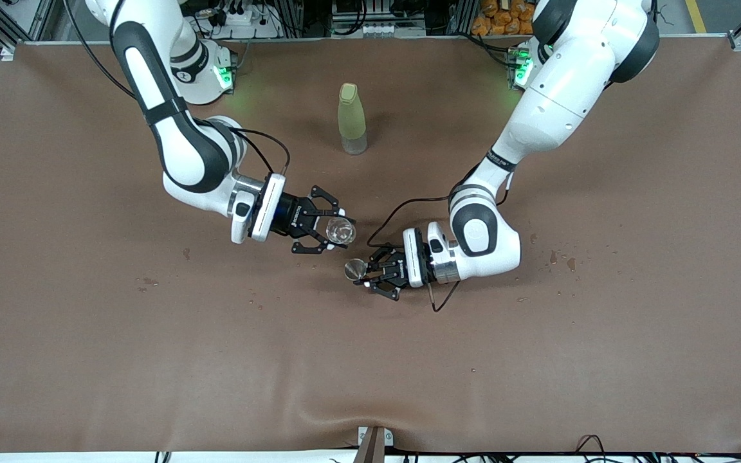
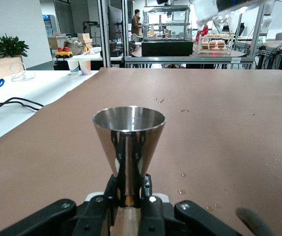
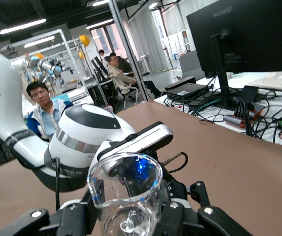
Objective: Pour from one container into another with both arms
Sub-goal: 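Tilt the beaker with the right gripper over the held jigger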
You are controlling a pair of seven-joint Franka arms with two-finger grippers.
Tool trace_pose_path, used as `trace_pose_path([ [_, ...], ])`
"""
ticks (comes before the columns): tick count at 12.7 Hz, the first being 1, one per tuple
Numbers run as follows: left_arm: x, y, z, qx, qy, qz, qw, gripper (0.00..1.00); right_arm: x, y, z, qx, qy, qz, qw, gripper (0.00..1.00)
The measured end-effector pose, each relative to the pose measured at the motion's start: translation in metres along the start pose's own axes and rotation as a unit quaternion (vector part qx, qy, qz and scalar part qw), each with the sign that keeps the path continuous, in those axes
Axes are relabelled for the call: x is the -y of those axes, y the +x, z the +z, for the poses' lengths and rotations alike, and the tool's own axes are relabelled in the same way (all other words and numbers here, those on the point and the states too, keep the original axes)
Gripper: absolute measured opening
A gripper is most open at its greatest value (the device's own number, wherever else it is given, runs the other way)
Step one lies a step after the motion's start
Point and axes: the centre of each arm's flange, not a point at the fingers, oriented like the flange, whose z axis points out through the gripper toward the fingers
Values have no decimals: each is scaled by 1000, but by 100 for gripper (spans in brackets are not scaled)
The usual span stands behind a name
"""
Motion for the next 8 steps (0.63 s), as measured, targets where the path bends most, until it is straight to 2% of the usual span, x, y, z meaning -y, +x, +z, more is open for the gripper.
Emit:
trace_pose_path([
  [3, 1, 0, 0, 0, 0, 0, 1000, 21, -10, 0, 11, -3, 0, 20, 1000, 49],
  [8, 1, 0, 0, 1, 2, 0, 1000, 21, -29, -16, 42, 11, -17, 30, 999, 49],
])
